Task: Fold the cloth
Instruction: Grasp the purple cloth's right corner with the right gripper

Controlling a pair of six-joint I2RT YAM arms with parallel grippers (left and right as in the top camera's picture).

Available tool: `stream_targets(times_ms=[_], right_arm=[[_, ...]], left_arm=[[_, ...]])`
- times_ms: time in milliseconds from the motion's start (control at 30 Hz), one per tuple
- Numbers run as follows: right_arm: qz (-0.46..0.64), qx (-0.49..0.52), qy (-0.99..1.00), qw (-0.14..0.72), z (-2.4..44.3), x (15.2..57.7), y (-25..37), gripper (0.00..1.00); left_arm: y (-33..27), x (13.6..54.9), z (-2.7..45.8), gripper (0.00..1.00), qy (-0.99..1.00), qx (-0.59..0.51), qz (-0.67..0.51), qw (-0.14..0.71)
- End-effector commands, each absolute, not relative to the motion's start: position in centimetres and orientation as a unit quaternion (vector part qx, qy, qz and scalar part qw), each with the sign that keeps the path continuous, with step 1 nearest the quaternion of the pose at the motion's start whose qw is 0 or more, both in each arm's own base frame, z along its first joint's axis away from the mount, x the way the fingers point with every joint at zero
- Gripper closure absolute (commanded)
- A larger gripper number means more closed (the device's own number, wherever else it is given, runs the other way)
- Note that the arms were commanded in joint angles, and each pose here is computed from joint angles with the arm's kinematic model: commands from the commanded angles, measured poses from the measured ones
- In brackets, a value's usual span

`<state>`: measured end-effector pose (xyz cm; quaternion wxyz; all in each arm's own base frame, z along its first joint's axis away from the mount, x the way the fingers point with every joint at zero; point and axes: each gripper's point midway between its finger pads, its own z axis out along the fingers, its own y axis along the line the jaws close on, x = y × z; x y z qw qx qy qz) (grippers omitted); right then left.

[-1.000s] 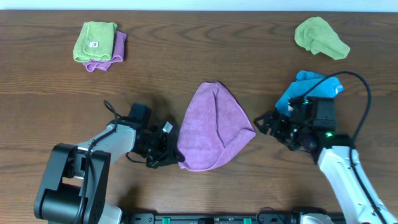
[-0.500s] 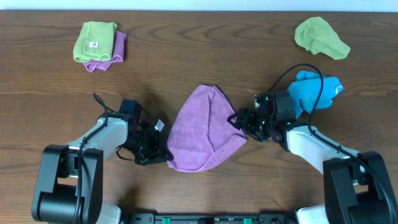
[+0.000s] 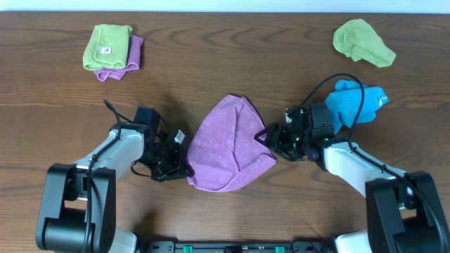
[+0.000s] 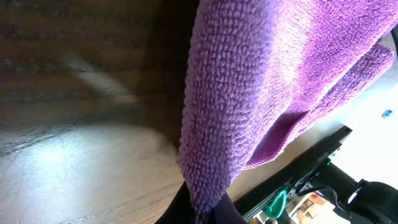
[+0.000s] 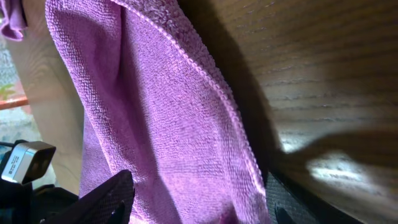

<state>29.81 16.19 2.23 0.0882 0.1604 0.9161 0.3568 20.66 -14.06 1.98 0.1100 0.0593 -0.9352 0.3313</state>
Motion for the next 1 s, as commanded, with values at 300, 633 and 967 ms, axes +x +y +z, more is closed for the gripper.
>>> stream_targets(times_ms=[300, 633, 967], right_arm=[[0.341, 0.129, 0.919, 0.152, 7.0, 32.3, 16.0, 0.28], [0.326, 0.122, 0.933, 0.096, 5.4, 29.6, 17.1, 0.27], [0.284, 0.108, 0.949, 0.088, 4.1, 28.4, 17.6, 0.27]], left_arm=[[-13.8, 21.3, 2.4, 0.94, -0.939, 0.048, 0.328, 0.094], [-13.8, 21.4, 2.4, 0.94, -0.939, 0.048, 0.328, 0.093], [-13.8, 21.4, 2.4, 0.94, -0.939, 0.048, 0.328, 0.093]])
